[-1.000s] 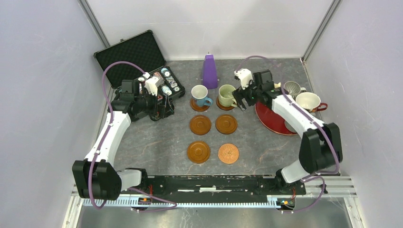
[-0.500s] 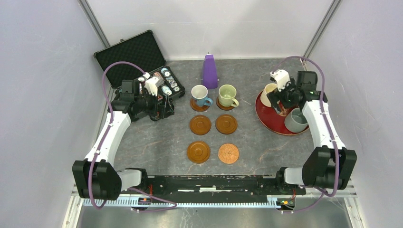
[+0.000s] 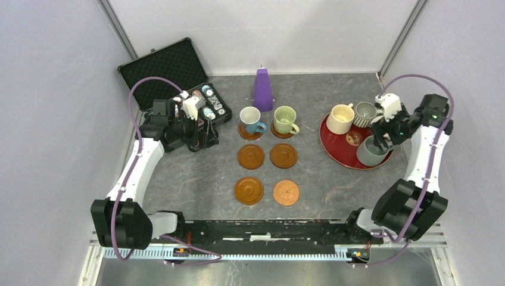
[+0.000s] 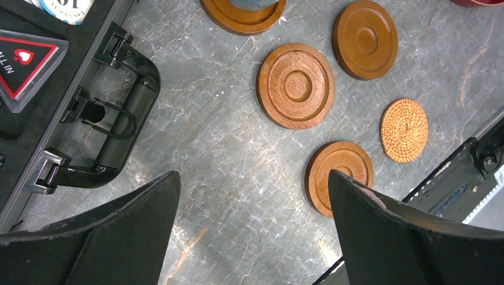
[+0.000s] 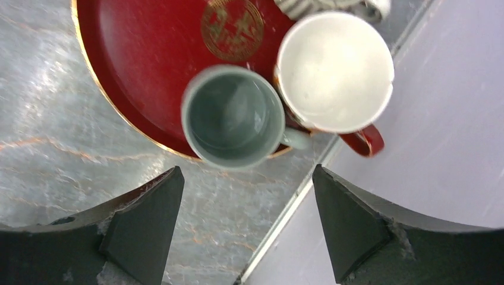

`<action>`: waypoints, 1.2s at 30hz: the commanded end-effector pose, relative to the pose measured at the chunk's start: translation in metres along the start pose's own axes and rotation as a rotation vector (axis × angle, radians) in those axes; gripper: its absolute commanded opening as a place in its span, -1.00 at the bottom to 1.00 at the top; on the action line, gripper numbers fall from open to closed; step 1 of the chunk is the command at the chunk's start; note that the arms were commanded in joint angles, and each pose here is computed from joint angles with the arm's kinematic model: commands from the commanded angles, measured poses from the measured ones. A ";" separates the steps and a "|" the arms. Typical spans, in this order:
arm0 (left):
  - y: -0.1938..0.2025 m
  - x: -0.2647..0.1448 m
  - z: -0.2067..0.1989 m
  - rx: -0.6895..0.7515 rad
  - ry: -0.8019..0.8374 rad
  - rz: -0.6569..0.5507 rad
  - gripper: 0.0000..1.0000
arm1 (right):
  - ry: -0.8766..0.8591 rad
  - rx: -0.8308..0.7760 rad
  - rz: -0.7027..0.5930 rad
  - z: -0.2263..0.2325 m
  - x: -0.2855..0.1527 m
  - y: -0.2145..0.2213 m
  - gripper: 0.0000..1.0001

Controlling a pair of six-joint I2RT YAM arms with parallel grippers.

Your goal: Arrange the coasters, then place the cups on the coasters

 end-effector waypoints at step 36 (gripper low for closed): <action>-0.016 -0.002 0.005 0.033 -0.020 -0.031 1.00 | -0.055 0.125 0.041 0.013 0.074 0.074 0.02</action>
Point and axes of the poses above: each gripper's point midway between its finger pads, its own x axis out along the fingers, its own z axis along the line the jaws close on, y = z × x, the point moved 1 cm from there along -x, back along the fingers, and after that the axes turned 7 degrees about -x, right-handed, at the moved point
